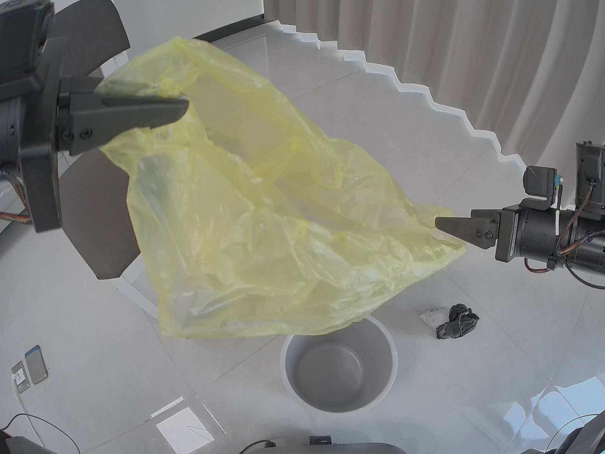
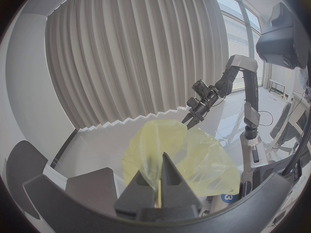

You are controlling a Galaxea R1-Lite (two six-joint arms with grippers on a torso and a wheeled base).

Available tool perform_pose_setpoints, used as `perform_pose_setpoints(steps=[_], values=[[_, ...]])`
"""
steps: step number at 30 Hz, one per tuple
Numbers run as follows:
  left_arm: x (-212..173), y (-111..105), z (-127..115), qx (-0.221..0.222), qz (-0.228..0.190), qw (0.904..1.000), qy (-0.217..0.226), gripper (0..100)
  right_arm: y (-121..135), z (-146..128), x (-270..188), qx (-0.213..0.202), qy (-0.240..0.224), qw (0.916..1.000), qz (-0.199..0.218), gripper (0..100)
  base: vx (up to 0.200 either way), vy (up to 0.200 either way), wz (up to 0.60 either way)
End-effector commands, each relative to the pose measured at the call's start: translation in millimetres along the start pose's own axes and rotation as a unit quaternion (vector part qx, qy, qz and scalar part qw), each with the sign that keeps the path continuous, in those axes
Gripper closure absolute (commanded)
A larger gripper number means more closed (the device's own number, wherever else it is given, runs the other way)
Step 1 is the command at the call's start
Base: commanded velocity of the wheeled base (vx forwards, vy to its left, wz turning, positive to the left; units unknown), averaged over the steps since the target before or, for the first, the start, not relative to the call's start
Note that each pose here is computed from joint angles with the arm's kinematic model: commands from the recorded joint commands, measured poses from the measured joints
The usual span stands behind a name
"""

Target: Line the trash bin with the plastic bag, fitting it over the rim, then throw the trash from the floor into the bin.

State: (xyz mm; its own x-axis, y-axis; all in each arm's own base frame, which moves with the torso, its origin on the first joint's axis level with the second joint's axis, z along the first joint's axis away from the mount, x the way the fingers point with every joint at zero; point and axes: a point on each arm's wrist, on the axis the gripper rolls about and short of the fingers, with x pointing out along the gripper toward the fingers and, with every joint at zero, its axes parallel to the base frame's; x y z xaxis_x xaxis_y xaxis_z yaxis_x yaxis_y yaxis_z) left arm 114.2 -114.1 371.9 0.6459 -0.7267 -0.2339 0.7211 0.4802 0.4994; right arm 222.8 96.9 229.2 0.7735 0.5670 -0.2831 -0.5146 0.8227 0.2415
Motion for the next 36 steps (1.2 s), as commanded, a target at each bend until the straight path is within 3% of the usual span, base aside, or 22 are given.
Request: perform_pose_setpoints(steps=[1,7,17,25,36], values=[[-2.9,1.4,2.9,0.000,0.004,1.0000,-0.007,100,4.5,-0.8,2.9,-0.002,0.002,0.9999,0.010,0,0.000,0.000,0.00],[-1.9,1.6,3.1,0.000,0.002,1.0000,-0.008,100,9.9,-9.3,21.9,-0.004,0.028,0.9993,0.025,0,0.000,0.000,0.00],[-1.4,1.9,3.2,0.000,0.007,0.9999,-0.016,100,25.1,-19.3,35.0,-0.016,0.026,0.9981,0.053,0,0.000,0.000,0.00],[-0.7,0.1,-0.9,-0.002,0.007,0.9999,-0.010,100,36.0,-8.3,-12.7,-0.026,-0.016,0.9971,0.070,0,0.000,0.000,0.00],[-5.0,4.0,4.9,-0.010,0.025,0.9991,-0.033,100,38.7,-34.5,-53.8,-0.037,0.010,0.9963,0.077,0,0.000,0.000,0.00]])
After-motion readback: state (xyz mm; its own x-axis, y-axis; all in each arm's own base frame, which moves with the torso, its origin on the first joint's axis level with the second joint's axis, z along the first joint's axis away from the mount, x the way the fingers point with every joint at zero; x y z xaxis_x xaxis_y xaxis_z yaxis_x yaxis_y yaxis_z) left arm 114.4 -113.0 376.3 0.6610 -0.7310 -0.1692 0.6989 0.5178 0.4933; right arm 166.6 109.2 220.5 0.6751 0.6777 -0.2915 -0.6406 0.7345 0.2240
